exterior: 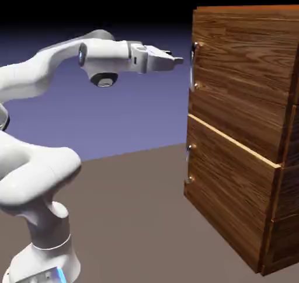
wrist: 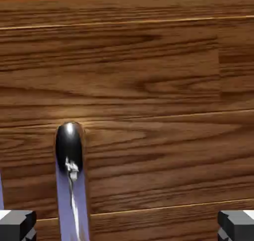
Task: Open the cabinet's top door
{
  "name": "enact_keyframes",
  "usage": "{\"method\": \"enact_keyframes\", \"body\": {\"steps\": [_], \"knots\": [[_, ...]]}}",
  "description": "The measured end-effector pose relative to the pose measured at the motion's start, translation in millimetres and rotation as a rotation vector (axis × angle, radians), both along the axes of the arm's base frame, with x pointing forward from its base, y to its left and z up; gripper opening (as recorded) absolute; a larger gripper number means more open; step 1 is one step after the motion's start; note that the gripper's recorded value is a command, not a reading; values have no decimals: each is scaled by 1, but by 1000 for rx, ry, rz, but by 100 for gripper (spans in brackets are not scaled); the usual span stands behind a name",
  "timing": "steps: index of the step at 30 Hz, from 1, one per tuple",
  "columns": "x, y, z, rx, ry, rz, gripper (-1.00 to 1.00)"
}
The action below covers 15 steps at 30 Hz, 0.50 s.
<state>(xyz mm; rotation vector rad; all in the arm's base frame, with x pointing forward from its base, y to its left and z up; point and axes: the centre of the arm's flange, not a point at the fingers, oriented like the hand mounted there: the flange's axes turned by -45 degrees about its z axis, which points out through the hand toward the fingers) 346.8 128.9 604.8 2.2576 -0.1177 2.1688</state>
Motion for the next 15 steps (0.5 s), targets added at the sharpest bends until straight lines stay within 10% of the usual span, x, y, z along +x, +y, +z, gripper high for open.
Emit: {"method": "enact_keyframes", "body": {"steps": [11, 12, 15], "knots": [[73, 19, -37, -48, -39, 16, 0], [79, 18, -37, -48, -39, 16, -100], [70, 15, -37, -47, -40, 41, -100]]}}
